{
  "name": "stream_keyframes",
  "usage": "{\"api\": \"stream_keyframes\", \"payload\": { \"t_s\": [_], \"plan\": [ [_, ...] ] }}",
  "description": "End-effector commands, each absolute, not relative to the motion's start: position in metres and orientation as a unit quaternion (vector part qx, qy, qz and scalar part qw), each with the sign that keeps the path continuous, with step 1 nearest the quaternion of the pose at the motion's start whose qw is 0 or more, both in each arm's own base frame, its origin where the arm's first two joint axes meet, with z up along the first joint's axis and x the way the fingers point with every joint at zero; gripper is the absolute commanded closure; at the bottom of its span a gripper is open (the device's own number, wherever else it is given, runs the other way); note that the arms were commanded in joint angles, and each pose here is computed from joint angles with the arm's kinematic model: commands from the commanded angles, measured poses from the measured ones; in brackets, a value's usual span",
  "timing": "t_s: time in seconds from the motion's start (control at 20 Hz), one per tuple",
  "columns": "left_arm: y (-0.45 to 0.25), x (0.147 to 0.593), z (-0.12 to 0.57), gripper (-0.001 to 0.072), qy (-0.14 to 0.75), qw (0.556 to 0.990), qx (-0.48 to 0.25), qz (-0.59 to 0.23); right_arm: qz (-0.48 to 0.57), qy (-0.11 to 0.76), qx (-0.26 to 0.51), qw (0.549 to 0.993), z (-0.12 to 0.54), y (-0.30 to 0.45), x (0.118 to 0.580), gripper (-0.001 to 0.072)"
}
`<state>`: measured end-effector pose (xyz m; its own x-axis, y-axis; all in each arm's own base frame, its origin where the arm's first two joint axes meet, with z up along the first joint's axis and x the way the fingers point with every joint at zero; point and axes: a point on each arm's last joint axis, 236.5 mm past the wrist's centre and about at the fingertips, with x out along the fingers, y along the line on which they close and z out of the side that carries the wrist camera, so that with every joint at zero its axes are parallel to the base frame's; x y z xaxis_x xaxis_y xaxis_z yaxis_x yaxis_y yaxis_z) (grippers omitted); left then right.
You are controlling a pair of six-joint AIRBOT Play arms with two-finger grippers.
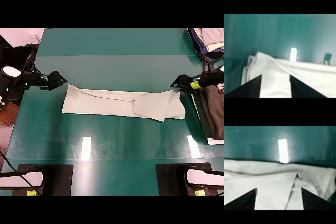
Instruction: Fold the shirts.
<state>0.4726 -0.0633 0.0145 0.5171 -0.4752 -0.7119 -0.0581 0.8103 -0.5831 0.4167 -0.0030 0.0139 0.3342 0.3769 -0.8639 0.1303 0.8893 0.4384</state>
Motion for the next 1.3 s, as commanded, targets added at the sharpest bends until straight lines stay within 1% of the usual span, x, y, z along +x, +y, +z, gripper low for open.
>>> {"api": "stream_keyframes", "payload": {
  "t_s": [0.0, 0.05, 0.2, 0.35, 0.5, 0.75, 0.85, 0.95, 1.0, 1.1, 1.15, 1.2, 1.25],
  "plan": [
    [-0.083, 0.443, 0.012, 0.051, 0.528, 0.786, -0.275, -0.168, 0.1, 0.593, 0.231, 0.765, 0.012, -0.017, 0.38, 0.009],
    [-0.086, 0.438, 0.011, 0.0683, 0.534, 0.782, -0.266, -0.181, 0.093, 0.598, 0.24, 0.759, 0.004, -0.026, 0.369, 0.009],
    [-0.093, 0.429, 0.011, 0.0682, 0.546, 0.771, -0.26, -0.199, 0.089, 0.605, 0.277, 0.741, -0.019, -0.039, 0.346, 0.0088],
    [-0.107, 0.424, 0.01, 0.0682, 0.552, 0.767, -0.249, -0.212, 0.074, 0.599, 0.282, 0.746, -0.038, -0.049, 0.341, 0.0088],
    [-0.129, 0.42, 0.01, 0.0682, 0.557, 0.763, -0.234, -0.231, 0.078, 0.599, 0.284, 0.745, -0.049, -0.047, 0.342, 0.0087],
    [-0.16, 0.418, 0.011, 0.0682, 0.551, 0.767, -0.21, -0.252, 0.126, 0.597, 0.345, 0.713, -0.066, -0.022, 0.352, 0.0087],
    [-0.165, 0.416, 0.011, 0.0682, 0.552, 0.766, -0.206, -0.257, 0.134, 0.591, 0.364, 0.708, -0.068, -0.017, 0.356, 0.0088],
    [-0.167, 0.416, 0.011, 0.0682, 0.552, 0.765, -0.207, -0.258, 0.136, 0.59, 0.366, 0.707, -0.069, -0.016, 0.358, 0.0091],
    [-0.166, 0.416, 0.011, 0.0682, 0.552, 0.765, -0.206, -0.258, 0.137, 0.587, 0.367, 0.708, -0.069, -0.016, 0.359, 0.0109],
    [-0.167, 0.416, 0.011, 0.0682, 0.552, 0.766, -0.207, -0.258, 0.151, 0.575, 0.369, 0.714, -0.064, -0.011, 0.364, 0.0245],
    [-0.167, 0.416, 0.011, 0.0682, 0.552, 0.766, -0.207, -0.258, 0.157, 0.573, 0.367, 0.715, -0.062, -0.007, 0.366, 0.0285],
    [-0.167, 0.416, 0.011, 0.0682, 0.552, 0.765, -0.207, -0.258, 0.161, 0.575, 0.361, 0.716, -0.063, -0.003, 0.367, 0.0286],
    [-0.167, 0.416, 0.011, 0.0682, 0.552, 0.765, -0.207, -0.258, 0.169, 0.576, 0.352, 0.718, -0.063, 0.003, 0.367, 0.0335]
  ]
}}
